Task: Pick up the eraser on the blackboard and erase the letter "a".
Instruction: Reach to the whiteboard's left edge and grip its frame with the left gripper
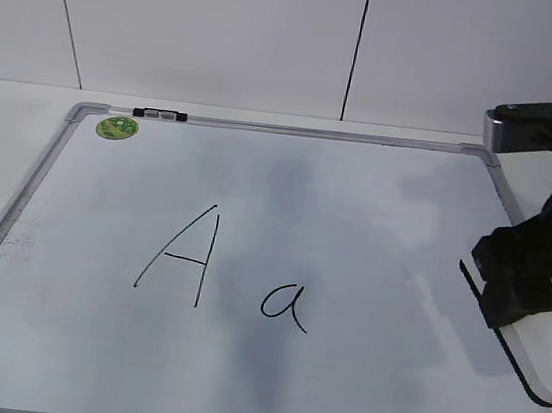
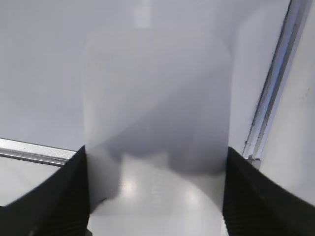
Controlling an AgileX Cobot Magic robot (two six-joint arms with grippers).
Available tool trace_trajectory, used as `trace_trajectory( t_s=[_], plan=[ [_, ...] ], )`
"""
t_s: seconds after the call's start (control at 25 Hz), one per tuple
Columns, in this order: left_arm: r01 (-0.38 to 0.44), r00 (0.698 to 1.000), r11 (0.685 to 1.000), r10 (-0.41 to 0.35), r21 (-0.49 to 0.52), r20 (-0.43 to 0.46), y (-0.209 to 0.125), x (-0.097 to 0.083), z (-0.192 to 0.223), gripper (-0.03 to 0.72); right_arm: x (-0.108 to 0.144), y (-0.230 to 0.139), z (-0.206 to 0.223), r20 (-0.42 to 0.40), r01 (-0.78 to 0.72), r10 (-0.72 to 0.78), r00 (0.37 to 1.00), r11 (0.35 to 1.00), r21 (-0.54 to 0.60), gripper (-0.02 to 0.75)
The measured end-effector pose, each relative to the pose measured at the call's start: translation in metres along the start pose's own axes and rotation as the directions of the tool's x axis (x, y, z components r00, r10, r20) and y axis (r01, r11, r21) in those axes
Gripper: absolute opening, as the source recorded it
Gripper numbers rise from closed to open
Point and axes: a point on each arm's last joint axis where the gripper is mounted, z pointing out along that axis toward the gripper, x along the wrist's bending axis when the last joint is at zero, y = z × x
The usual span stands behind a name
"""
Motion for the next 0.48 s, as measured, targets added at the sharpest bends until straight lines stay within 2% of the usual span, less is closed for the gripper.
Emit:
trace_trajectory(
  t_s=[0.2, 0.48],
  plan=[
    [0.019, 1.000, 0.996, -0.018, 0.093, -0.003, 0.034, 0.003, 0.039, 0.341, 0.000, 0.000, 0.000, 0.000, 0.000, 0.000, 1.000, 1.000, 0.000, 0.510],
    [0.032, 0.998, 0.979, -0.041, 0.202, 0.038, 0.059, 0.005, 0.093, 0.341, 0.000, 0.000, 0.000, 0.000, 0.000, 0.000, 1.000, 1.000, 0.000, 0.510]
  ],
)
